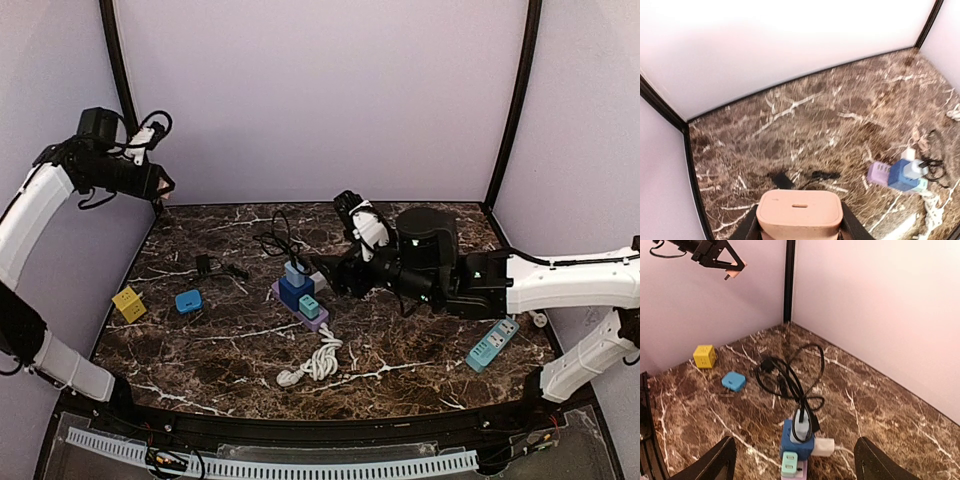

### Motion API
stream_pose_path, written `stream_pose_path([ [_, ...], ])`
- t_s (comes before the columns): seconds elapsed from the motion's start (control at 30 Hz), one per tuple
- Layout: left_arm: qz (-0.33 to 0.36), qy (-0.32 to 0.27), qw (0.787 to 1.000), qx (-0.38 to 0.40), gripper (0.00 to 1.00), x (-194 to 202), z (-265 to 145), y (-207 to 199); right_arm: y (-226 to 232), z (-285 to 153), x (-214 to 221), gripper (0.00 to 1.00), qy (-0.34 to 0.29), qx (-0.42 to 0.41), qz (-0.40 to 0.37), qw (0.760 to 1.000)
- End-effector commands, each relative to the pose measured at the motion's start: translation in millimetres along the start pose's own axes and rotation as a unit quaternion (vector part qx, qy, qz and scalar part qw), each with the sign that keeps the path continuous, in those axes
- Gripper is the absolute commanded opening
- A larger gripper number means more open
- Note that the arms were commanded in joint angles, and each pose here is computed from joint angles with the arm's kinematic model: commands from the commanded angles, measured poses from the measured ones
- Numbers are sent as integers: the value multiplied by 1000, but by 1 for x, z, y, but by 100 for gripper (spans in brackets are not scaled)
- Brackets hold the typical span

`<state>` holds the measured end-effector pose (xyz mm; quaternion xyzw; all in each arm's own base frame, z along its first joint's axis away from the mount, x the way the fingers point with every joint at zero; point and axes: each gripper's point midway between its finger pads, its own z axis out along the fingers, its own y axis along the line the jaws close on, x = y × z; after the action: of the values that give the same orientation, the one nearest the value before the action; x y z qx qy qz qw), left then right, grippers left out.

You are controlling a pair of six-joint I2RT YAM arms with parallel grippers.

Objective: Insert the plug
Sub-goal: Pick up the plug from the center of the board.

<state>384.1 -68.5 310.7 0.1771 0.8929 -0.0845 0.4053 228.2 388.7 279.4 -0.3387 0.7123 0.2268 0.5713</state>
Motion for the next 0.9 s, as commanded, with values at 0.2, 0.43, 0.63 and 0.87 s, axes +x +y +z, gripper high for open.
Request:
stream_pose_path([
  [0.2, -183, -256, 939, 142, 1, -54, -162, -73, 51, -6, -148, 80, -279, 6, -36, 960],
  [0.43, -248, -251, 912, 208, 1, -32, -161, -91, 114, 29, -175, 78, -348, -32, -39, 936],
  [0.63, -269, -220, 903, 252, 1, -13, -140, -110, 144, 64, -188, 76, -365, -50, -3, 930],
  [0.87, -257, -209, 897, 291, 1, -9, -130, -131, 164, 96, -179, 68, -343, -59, 23, 937],
])
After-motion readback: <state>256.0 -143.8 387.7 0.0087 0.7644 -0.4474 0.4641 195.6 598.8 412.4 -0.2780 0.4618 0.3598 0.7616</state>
